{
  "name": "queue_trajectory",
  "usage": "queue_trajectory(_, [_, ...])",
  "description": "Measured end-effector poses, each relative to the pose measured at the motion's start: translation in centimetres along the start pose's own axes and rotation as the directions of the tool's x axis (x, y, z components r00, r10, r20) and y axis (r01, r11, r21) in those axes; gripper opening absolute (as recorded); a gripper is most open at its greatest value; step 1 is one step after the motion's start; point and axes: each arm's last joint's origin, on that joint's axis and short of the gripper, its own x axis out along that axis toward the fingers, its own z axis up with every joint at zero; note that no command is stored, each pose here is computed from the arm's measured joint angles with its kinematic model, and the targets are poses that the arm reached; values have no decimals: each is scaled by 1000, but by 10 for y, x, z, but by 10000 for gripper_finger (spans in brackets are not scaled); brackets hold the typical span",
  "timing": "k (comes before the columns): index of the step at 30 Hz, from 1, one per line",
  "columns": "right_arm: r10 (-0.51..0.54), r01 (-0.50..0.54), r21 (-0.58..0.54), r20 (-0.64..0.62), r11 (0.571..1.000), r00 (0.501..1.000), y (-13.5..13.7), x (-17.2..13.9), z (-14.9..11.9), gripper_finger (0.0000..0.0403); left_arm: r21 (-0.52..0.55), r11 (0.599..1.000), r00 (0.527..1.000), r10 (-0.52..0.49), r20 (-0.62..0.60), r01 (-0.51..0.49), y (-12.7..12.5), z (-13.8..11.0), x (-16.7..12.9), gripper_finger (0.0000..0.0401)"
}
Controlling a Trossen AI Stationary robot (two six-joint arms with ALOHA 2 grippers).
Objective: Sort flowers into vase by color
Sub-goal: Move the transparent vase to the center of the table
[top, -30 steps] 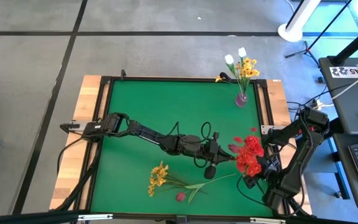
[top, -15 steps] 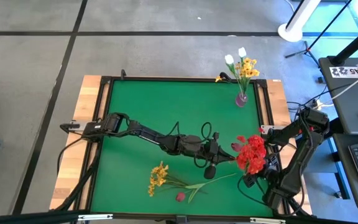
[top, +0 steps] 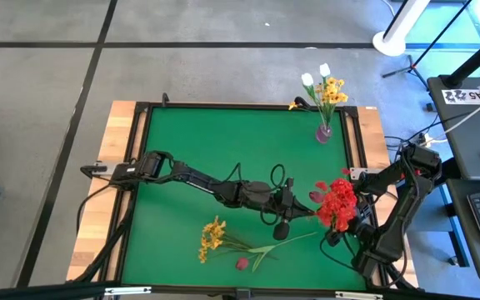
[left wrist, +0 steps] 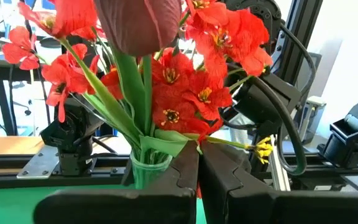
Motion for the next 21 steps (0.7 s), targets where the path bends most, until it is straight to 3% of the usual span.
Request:
queue_trajectory(4, [-1, 1, -6, 2, 1000, 1000, 0, 0, 0, 173, -16, 1000, 1000, 0, 0, 0, 0, 0, 0, 0])
queue_trajectory(11, [0, 1, -9, 4, 1000, 1000, 0, 0, 0, 171, -15, 1000, 1000, 1, -10, -1, 0, -1, 0, 27])
queue_trajectory(15, [-1, 1, -10, 4, 1000, 1000, 0, 0, 0, 171, -13, 1000, 996, -2, -87, 1, -1, -2, -2, 53])
queue_trajectory(21, [-1, 1, -16, 16, 1000, 1000, -1, 0, 1, 171, 35, 998, 984, 59, -166, -54, -4, 21, -14, 101])
